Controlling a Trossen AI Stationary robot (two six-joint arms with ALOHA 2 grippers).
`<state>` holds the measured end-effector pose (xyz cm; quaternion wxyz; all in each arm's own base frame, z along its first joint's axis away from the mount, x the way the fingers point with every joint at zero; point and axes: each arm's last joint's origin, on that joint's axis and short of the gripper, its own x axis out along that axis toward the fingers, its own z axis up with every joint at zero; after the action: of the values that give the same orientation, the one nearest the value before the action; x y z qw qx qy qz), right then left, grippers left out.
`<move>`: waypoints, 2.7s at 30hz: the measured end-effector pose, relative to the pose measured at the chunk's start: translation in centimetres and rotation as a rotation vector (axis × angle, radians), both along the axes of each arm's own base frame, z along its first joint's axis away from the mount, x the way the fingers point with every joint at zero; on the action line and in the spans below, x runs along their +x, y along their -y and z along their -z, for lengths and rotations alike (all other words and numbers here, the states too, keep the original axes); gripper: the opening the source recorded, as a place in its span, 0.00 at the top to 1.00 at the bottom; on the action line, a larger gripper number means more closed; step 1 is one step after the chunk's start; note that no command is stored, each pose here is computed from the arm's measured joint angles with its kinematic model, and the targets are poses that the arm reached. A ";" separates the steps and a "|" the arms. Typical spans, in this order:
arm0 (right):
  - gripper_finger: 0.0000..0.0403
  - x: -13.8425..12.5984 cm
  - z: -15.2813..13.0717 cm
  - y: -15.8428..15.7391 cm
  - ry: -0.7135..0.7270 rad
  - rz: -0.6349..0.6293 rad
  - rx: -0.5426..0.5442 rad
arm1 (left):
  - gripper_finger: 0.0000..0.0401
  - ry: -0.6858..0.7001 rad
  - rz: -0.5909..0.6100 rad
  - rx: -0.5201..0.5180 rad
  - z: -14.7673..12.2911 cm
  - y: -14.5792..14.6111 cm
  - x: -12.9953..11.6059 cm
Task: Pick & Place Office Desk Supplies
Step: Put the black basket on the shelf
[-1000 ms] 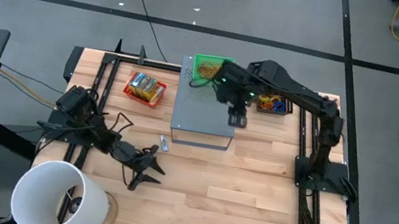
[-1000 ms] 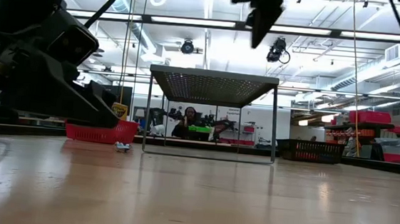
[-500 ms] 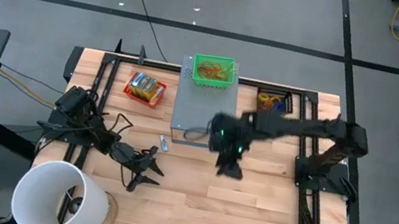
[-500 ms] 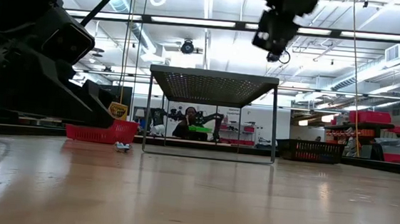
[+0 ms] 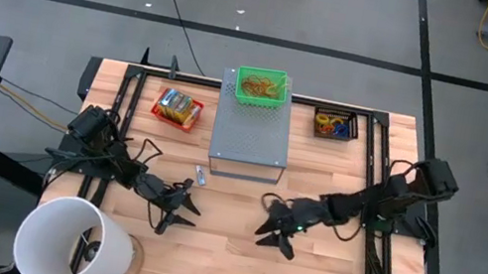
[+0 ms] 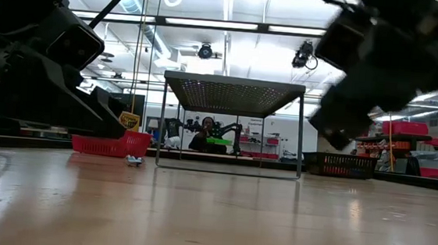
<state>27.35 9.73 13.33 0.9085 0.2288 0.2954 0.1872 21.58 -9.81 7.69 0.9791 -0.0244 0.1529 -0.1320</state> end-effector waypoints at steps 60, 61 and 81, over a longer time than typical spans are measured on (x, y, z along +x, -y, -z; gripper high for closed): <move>0.57 -9.5 -10.0 24.4 -0.648 0.527 -0.697 | 0.58 -0.003 -0.017 0.010 0.1 -0.1 0.0; 0.57 -9.6 -9.8 24.8 -0.683 0.500 -0.687 | 0.58 -0.003 -0.017 0.010 0.1 -0.1 0.0; 0.57 -8.4 -4.4 28.9 -0.900 0.195 -0.722 | 0.58 -0.003 -0.017 0.010 0.1 0.0 0.0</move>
<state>18.97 -19.13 17.77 0.7271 -0.0121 0.6748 -0.1256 21.59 -9.77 7.62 0.9800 -0.0208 0.1551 -0.1230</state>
